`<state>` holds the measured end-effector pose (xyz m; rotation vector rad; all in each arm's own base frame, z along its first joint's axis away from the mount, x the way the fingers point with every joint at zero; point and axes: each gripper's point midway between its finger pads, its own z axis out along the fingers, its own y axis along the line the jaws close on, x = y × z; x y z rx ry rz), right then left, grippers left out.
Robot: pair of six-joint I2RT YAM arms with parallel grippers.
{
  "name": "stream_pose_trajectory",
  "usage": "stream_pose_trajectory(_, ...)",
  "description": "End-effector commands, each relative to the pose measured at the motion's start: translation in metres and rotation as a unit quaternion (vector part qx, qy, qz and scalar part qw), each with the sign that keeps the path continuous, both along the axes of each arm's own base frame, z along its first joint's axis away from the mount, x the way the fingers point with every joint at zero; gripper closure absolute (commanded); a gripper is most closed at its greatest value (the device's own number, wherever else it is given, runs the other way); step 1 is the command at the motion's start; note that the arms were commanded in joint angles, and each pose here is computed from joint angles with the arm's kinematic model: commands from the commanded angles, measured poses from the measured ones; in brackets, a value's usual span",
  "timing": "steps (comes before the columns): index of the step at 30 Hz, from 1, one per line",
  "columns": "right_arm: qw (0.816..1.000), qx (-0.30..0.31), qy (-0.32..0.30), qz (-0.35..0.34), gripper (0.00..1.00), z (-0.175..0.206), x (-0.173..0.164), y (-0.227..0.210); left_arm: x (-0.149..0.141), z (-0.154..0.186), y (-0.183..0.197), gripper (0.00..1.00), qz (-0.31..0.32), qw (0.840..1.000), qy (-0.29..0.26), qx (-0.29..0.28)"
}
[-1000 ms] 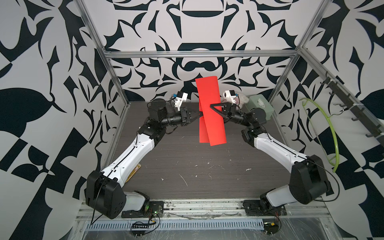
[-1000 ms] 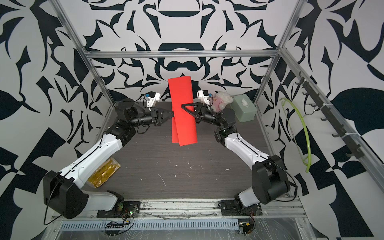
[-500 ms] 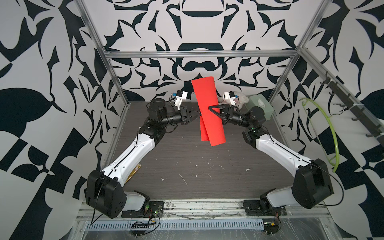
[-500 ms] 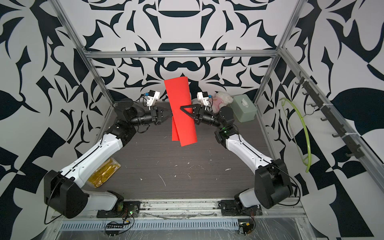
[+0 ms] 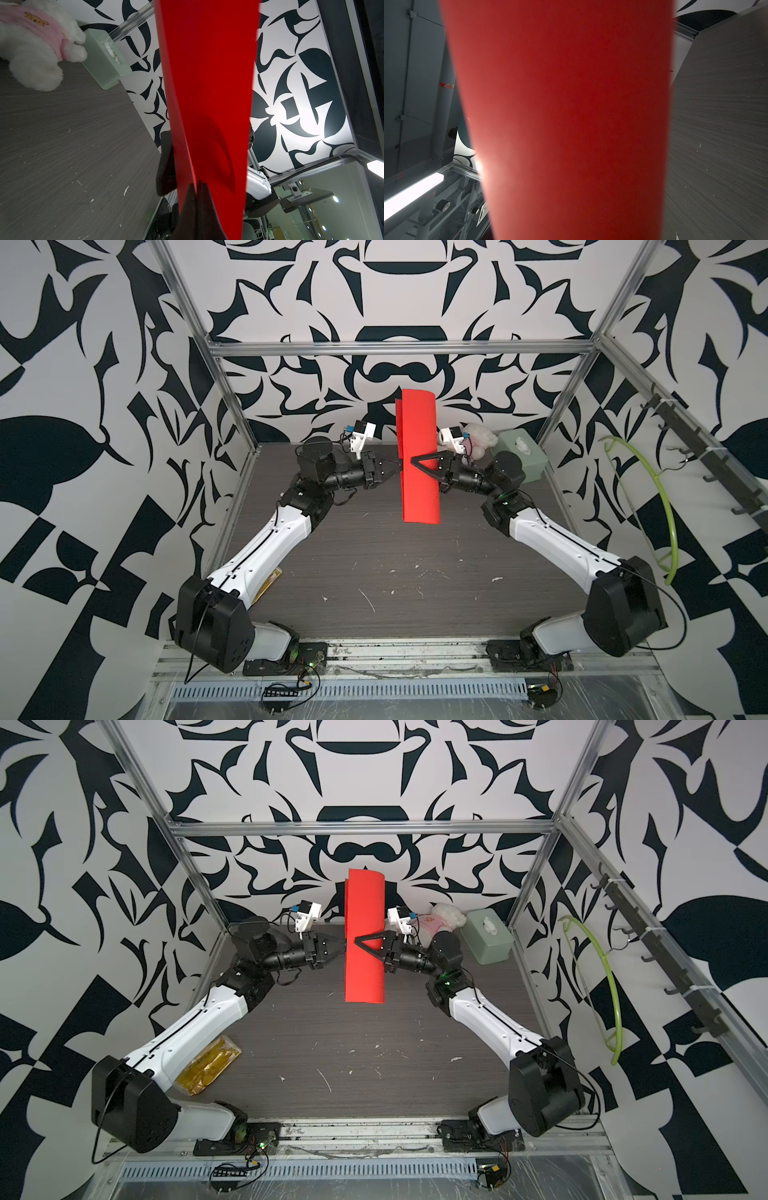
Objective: Fold the rectangular paper in half along the long edge
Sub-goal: Fold the paper.
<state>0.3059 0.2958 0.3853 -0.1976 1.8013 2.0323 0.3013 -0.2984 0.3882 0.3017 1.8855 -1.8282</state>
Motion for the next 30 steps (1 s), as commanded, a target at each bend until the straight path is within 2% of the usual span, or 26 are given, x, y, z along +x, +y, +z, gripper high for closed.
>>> stream_pose_trajectory(1,0.998,0.021,-0.063,0.013,0.37,0.034,-0.013,0.000,0.002,-0.001,0.000,1.00,0.000,1.000,-0.005,-0.004)
stream_pose_trajectory(4,0.997,0.022,-0.066,0.015,0.37,0.035,-0.013,0.000,0.003,-0.002,0.000,1.00,0.000,1.000,-0.003,-0.003)
stream_pose_trajectory(13,0.997,0.029,-0.068,0.026,0.49,0.038,-0.014,0.001,0.001,-0.002,0.000,1.00,-0.003,1.000,-0.004,-0.003)
stream_pose_trajectory(30,0.994,-0.007,-0.089,0.064,0.49,0.039,-0.033,-0.001,-0.006,0.007,0.005,1.00,0.000,1.000,-0.020,0.008)
